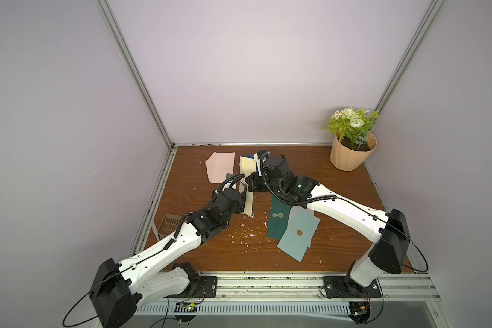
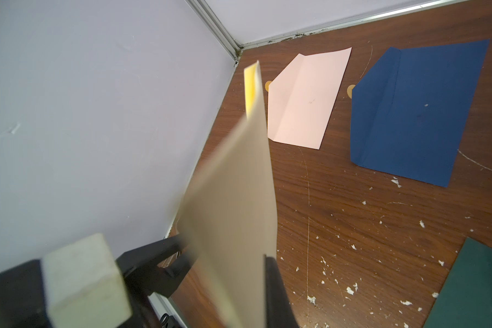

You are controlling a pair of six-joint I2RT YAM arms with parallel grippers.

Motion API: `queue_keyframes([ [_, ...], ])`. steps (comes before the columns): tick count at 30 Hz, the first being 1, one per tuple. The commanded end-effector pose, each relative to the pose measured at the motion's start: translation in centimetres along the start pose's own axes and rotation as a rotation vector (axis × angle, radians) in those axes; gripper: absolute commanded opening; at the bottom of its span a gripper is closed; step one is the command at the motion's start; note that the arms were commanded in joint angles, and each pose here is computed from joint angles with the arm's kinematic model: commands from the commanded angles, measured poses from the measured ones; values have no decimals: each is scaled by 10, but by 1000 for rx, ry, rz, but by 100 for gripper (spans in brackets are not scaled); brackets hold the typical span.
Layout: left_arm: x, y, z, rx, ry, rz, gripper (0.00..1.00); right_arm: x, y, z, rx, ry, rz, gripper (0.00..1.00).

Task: Open the envelope
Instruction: Open the envelope flap on the envelope.

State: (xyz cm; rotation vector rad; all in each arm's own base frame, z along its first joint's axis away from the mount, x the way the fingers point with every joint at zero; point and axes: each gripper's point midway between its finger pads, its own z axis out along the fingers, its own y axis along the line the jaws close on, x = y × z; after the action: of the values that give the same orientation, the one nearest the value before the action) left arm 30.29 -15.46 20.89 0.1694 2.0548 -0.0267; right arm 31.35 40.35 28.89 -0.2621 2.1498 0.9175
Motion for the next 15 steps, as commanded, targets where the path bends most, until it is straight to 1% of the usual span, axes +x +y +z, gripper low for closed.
queue_keyframes([
  [1, -28, 9, -8, -44, -94, -52, 84, 24, 6, 2, -30, 87, 5, 0],
  [15, -28, 11, -10, -50, -100, -52, 86, 30, 3, -1, -35, 96, 4, 0],
])
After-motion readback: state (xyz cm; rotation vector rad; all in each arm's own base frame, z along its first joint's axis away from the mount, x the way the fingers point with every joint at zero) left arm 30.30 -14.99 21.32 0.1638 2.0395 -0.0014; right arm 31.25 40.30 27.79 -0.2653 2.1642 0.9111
